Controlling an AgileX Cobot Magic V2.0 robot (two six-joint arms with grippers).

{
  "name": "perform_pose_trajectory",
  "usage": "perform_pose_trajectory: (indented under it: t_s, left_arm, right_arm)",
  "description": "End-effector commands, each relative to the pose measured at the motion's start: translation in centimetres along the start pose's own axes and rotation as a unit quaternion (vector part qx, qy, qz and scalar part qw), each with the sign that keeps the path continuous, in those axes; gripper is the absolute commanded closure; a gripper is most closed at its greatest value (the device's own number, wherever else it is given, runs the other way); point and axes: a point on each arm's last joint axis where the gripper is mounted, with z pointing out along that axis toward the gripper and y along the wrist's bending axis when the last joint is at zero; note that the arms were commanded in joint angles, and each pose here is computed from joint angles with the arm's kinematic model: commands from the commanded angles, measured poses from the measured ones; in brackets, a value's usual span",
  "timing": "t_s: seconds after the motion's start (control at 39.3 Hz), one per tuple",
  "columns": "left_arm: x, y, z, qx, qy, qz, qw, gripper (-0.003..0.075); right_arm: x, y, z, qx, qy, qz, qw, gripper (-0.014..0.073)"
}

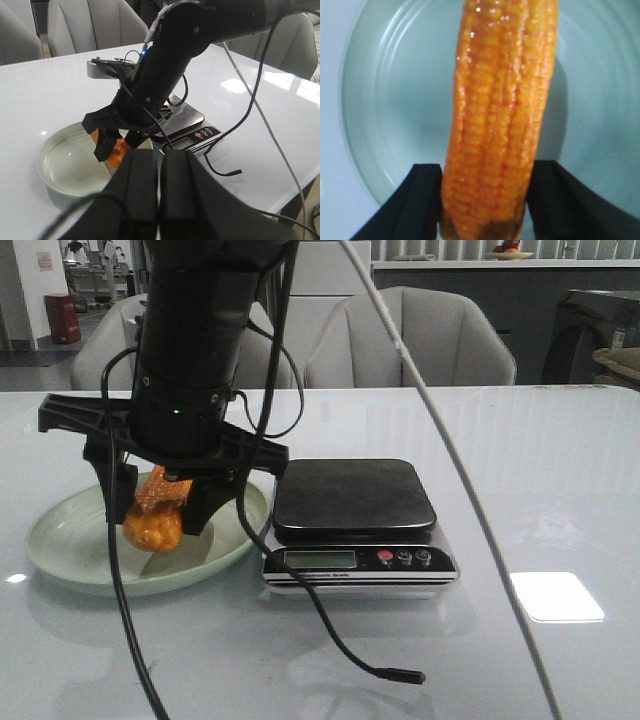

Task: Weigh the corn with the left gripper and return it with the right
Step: 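Carry the corn with the right gripper back onto the plate, then open the right gripper, release the corn, and raise the arm away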

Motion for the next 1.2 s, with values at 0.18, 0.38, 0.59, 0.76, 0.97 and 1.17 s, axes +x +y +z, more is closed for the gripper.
perform_pose_trajectory:
  t_s: [0.18, 0.38, 0.59, 0.76, 0.97, 1.17]
  left_arm:
    - [-1.4, -0.1, -0.2, 0.001, -0.044, -0.003, 0.999, 0.0598]
    - [-1.4, -0.1, -0.2, 0.001, -0.044, -0.003, 0.999, 0.0598]
    - [-1.4, -0.1, -0.2, 0.001, -0.044, -0.003, 0.999, 0.0598]
    - [-1.4, -0.1, -0.2, 0.001, -0.044, -0.003, 0.999, 0.0598]
    - [-1.4, -0.1, -0.2, 0.001, -0.044, -0.003, 0.999, 0.0598]
    - [-1.4, -0.1, -0.2, 0.001, -0.044, -0.003, 0.999, 0.0598]
  right_arm:
    - [-1.8, 1.8, -3.5, -0.052, -0.048, 0.003, 0.997, 0.0034]
    - [-3.0, 2.0, -6.4, -0.036, -0.037, -0.005, 0.999, 0.0038]
    - [-4.4, -0.2, -10.0, 0.007, -0.009, -0.051, 0.999, 0.0038]
    - [-5.3, -2.8, -12.4, 0.044, 0.024, -0.104, 0.993, 0.0038]
    - [-6.7, -6.0, -15.2, 0.07, 0.044, -0.13, 0.988, 0.0038]
    - [-6.9, -7.9, -18.8, 0.07, 0.028, -0.18, 0.981, 0.0038]
